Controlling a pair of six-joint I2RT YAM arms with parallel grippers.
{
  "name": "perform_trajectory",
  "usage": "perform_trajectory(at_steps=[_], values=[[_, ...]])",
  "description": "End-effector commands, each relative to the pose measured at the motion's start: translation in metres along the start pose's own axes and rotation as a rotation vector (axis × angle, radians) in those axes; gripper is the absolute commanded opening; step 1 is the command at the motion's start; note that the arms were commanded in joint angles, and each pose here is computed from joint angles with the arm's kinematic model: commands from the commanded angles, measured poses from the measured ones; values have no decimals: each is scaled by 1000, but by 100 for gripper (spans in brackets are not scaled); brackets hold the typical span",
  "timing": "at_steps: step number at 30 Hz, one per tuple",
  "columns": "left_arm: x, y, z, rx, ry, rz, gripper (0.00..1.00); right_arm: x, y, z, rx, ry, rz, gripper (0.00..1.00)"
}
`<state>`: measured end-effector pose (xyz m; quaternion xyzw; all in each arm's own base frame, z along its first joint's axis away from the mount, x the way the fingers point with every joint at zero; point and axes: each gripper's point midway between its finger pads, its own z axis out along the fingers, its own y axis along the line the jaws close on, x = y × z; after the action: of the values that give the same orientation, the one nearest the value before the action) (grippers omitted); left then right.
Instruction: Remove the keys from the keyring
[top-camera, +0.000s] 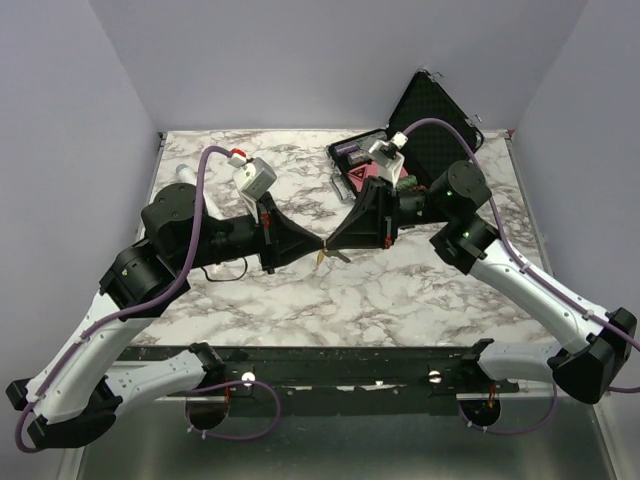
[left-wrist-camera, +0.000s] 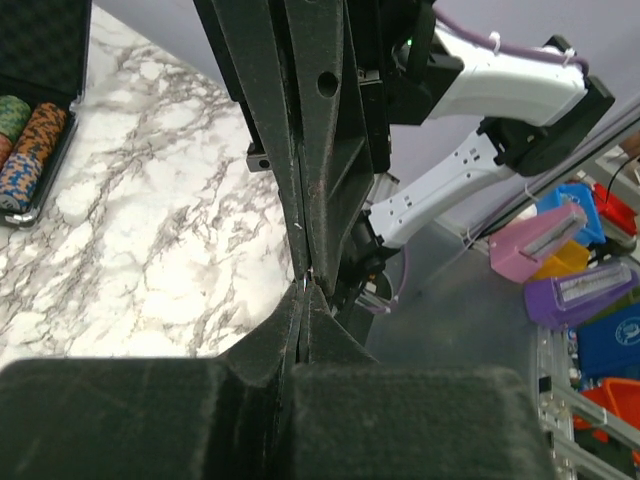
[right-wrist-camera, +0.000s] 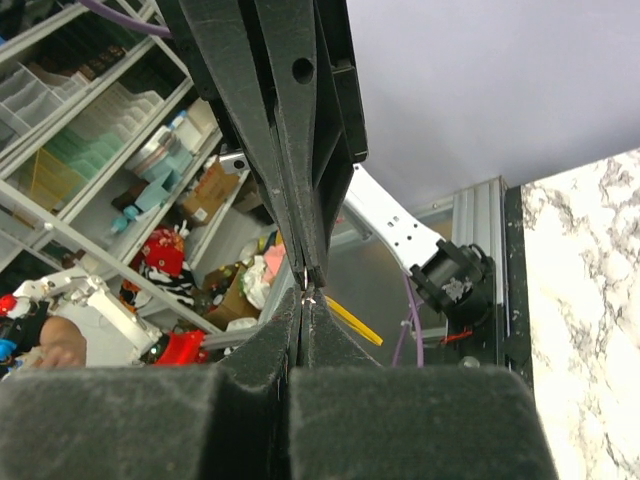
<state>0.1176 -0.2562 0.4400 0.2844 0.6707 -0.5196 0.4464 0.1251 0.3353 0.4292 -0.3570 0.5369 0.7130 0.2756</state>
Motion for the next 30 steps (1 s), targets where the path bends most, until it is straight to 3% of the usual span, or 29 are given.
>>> perform_trajectory(at_steps=[1, 30], values=[[15, -12, -1, 75, 69, 29, 0, 16, 5, -1, 0, 80, 18, 1], [70, -14, 8, 256, 426, 80, 0, 78, -24, -5, 62, 345, 99, 1]])
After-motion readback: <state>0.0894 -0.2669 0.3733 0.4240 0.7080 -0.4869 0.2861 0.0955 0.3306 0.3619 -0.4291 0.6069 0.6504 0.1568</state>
